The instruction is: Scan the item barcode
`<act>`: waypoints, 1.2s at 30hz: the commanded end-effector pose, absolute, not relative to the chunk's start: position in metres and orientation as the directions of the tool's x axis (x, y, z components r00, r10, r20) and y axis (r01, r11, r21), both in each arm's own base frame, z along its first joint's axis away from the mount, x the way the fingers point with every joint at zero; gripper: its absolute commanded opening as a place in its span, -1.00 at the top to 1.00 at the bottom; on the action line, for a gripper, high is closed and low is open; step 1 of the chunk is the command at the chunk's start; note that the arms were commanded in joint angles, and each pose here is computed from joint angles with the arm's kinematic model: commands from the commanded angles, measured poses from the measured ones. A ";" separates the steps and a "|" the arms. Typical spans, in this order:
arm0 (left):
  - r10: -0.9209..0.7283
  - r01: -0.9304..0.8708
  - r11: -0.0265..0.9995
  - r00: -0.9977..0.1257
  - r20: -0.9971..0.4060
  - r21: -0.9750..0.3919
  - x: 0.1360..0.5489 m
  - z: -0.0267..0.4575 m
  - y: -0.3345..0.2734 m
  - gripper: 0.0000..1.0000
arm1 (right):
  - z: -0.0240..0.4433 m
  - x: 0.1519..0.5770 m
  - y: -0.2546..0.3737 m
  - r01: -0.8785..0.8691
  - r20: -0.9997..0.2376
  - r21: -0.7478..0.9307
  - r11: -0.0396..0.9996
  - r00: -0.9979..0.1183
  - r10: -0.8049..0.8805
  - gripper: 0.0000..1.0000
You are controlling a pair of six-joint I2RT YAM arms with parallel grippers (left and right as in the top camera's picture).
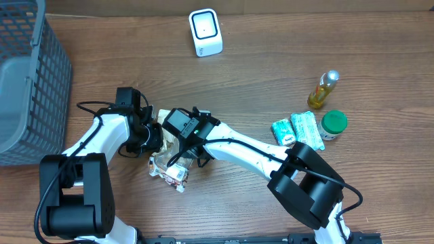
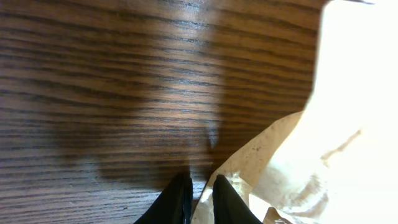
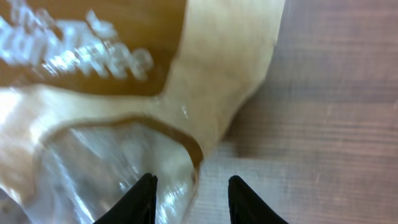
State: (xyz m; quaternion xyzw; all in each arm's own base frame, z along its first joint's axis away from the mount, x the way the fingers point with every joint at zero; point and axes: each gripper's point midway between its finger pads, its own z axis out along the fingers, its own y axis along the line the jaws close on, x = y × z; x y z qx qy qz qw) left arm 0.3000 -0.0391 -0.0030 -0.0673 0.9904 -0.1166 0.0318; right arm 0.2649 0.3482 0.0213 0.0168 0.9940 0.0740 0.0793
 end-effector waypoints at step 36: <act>0.027 -0.021 0.886 -0.995 0.096 -0.463 0.277 0.015 -0.119 0.90 | 0.018 0.270 0.322 -0.040 -0.012 0.177 0.983 -0.999 -0.039 0.31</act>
